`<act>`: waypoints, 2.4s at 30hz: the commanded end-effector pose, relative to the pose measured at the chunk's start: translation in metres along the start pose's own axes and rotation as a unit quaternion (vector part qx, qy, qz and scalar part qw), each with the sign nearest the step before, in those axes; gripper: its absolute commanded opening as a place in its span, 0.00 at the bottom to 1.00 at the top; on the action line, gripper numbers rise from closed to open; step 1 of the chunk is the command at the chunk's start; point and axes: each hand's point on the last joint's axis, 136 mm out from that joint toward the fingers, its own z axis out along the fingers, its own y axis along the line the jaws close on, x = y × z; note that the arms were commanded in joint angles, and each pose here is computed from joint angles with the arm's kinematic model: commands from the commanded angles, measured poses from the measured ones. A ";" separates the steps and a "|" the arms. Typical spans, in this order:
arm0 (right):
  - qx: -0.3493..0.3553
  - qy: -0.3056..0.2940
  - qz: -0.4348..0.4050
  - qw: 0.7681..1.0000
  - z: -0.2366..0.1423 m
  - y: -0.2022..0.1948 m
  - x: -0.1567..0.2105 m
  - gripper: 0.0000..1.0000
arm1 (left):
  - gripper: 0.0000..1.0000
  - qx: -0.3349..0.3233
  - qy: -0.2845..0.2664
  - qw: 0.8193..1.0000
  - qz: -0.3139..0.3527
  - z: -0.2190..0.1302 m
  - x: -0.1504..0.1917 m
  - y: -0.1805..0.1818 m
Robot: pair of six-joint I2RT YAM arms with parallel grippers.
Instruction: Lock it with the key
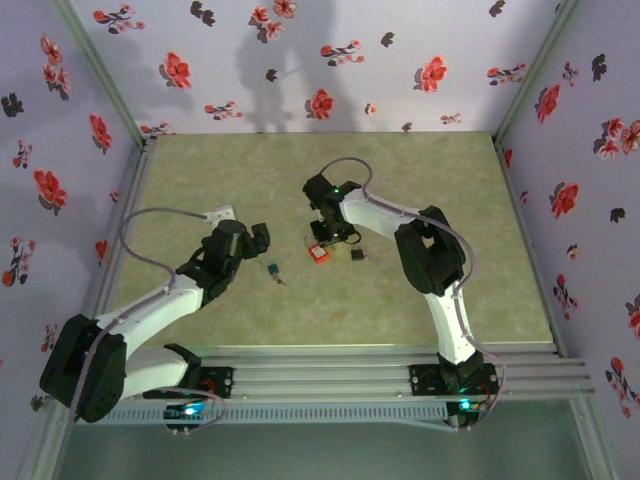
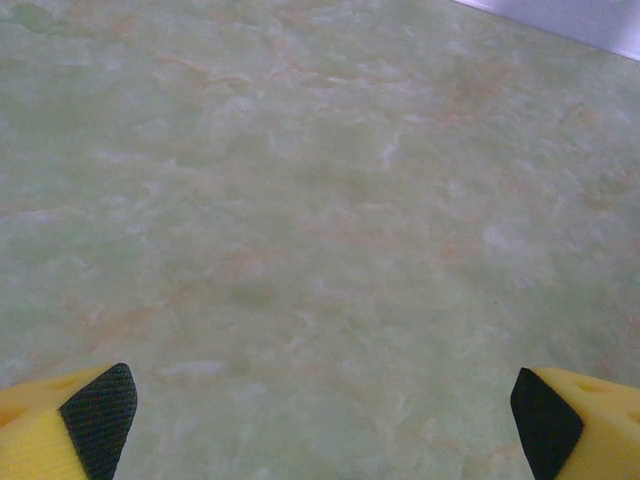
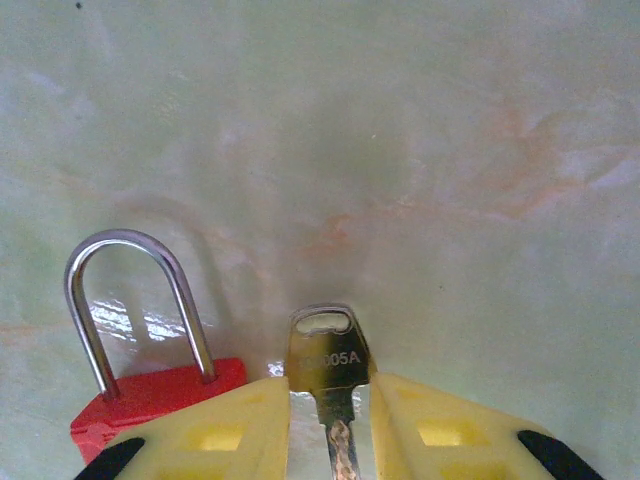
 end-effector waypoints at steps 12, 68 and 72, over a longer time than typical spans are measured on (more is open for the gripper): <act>-0.010 -0.042 -0.013 0.999 -0.046 0.018 -0.006 0.30 | 1.00 -0.011 -0.011 1.000 -0.002 0.000 -0.012 -0.001; -0.040 -0.091 -0.027 0.995 -0.048 0.138 0.034 0.99 | 1.00 -0.093 -0.205 0.965 -0.137 -0.072 -0.048 0.080; -0.039 -0.086 -0.026 0.995 -0.043 0.142 0.035 0.99 | 1.00 -0.094 -0.209 0.963 -0.141 -0.073 -0.048 0.082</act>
